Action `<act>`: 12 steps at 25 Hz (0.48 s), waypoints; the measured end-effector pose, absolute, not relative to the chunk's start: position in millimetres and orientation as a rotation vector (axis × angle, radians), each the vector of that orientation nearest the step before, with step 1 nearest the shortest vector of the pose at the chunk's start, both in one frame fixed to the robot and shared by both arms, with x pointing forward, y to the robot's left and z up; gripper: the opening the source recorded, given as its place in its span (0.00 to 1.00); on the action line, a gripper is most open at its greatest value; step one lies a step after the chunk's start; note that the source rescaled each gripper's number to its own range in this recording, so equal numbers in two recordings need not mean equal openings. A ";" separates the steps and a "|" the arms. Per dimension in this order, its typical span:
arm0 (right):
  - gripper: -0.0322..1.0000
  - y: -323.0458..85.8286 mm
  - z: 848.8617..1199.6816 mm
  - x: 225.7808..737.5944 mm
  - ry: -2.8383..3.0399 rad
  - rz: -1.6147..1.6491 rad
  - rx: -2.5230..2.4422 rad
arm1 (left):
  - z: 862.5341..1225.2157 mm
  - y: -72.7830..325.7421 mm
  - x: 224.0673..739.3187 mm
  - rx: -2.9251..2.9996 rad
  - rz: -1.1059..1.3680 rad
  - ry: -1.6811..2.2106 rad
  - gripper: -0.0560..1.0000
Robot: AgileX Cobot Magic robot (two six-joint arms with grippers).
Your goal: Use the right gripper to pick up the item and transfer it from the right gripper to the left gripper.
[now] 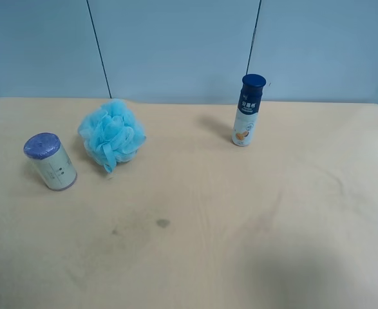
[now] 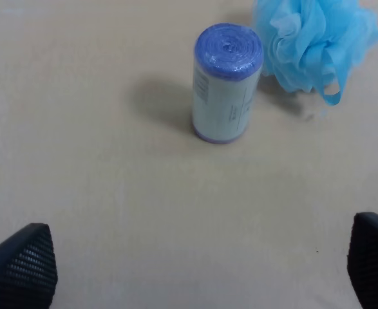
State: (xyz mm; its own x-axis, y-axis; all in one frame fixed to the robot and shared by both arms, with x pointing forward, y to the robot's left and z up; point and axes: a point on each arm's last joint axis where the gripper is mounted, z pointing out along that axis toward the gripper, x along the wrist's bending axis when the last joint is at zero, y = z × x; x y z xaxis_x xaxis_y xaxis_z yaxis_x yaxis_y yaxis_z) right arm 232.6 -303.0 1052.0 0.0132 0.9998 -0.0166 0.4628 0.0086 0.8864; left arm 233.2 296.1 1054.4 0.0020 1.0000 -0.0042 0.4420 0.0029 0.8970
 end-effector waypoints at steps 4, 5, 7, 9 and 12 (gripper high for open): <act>0.83 -303.0 1052.0 232.6 1.546 0.919 1.551 | 1054.4 296.1 233.2 1.536 0.952 1.537 0.75; 0.83 -303.0 1052.0 232.6 1.546 0.919 1.551 | 1054.4 296.1 233.2 1.536 0.952 1.537 0.75; 0.83 -303.0 1052.0 232.6 1.546 0.919 1.551 | 1054.4 296.1 233.2 1.536 0.952 1.537 0.75; 0.83 -303.0 1052.0 232.6 1.546 0.919 1.551 | 1054.4 296.1 233.2 1.536 0.952 1.537 0.75; 0.83 -303.0 1052.0 232.6 1.546 0.919 1.551 | 1054.4 296.1 233.2 1.536 0.952 1.537 0.75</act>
State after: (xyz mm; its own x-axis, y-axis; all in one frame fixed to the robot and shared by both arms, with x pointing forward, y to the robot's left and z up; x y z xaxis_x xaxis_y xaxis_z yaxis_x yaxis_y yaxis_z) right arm 232.6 -303.0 1052.0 0.0132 0.9998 -0.0166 0.4628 0.0086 0.8864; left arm 233.2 296.1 1054.4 0.0020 1.0000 -0.0042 0.4420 0.0029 0.8970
